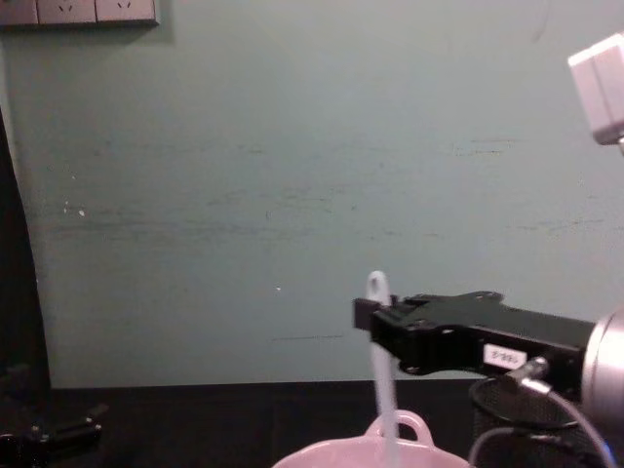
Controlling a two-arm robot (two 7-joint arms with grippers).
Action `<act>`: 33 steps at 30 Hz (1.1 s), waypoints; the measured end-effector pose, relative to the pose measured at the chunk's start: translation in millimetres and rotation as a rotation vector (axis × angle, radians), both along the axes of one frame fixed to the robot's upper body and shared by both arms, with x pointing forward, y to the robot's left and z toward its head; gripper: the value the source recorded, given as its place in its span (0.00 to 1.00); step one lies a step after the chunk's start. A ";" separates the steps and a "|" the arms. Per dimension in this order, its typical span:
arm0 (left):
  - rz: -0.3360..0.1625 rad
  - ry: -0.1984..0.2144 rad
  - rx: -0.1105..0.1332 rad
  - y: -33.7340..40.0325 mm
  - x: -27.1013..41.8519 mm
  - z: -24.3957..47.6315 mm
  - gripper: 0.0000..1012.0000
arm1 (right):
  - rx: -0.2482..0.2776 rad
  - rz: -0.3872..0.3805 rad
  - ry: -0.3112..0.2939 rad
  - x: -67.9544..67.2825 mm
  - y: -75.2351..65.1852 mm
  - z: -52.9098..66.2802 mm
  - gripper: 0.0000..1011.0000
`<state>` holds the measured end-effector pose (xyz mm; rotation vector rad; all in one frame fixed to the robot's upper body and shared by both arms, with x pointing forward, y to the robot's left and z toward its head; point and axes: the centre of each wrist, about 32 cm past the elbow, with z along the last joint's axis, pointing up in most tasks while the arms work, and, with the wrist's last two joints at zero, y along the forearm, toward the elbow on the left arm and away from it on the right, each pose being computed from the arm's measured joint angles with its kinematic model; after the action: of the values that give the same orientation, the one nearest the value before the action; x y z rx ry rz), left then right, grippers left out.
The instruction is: Use the one hand to pick up the spoon and stir the clear water in the bowl.
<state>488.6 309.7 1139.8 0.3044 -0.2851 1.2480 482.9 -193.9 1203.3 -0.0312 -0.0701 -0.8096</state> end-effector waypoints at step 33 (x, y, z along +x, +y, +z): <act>0.000 0.000 0.000 0.0 0.0 0.0 1.00 | -0.001 -0.025 -0.008 45.9 5.8 4.8 0.12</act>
<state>488.6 309.7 1139.8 0.3045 -0.2850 1.2480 528.8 -188.1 1208.1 -0.0302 -0.0775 -0.8350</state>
